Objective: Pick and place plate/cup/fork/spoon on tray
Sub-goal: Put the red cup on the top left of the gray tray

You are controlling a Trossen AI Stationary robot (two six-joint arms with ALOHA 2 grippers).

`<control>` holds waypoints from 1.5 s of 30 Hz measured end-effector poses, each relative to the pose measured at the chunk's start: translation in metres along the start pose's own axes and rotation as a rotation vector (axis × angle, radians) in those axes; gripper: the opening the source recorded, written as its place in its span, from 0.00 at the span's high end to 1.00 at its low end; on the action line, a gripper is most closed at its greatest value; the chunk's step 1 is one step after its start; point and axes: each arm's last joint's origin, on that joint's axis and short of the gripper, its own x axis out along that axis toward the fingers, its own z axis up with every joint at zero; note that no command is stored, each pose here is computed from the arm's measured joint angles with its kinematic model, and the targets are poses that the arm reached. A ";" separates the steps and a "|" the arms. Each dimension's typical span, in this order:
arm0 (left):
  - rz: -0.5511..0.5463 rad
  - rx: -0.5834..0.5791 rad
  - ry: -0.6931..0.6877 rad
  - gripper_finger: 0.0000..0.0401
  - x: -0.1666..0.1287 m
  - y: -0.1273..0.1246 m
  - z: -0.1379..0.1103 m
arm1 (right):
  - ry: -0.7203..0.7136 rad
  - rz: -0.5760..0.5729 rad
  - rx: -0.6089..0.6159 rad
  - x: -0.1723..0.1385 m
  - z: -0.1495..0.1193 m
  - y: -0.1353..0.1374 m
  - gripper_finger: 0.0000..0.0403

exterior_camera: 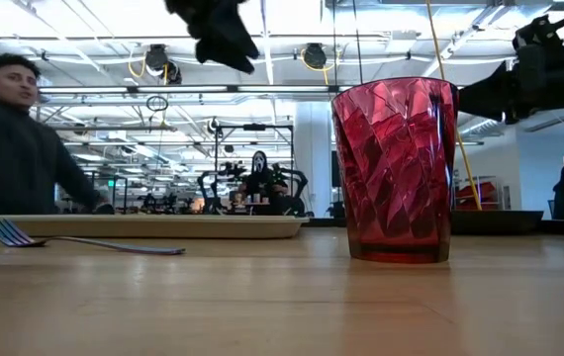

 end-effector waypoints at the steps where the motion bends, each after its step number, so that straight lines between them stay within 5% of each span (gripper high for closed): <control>1: -0.005 -0.001 0.026 0.42 0.005 -0.004 0.005 | 0.001 -0.014 0.000 0.000 0.000 0.000 0.56; 6: -0.030 -0.019 0.098 0.41 0.029 -0.023 0.022 | 0.009 -0.034 0.005 0.000 -0.001 -0.001 0.49; 14: -0.090 -0.014 0.106 0.40 0.043 -0.061 0.036 | 0.037 -0.278 0.036 -0.001 -0.004 -0.008 0.44; 23: -0.131 -0.007 0.149 0.40 0.062 -0.095 0.043 | 0.045 -0.246 0.175 0.000 -0.007 -0.003 0.42; 35: -0.138 -0.073 0.256 0.40 0.079 -0.121 0.062 | 0.144 -0.237 0.091 0.005 -0.018 0.003 0.43; 45: -0.093 -0.168 0.365 0.40 0.080 -0.123 0.053 | 0.159 -0.241 0.092 0.006 -0.020 0.004 0.43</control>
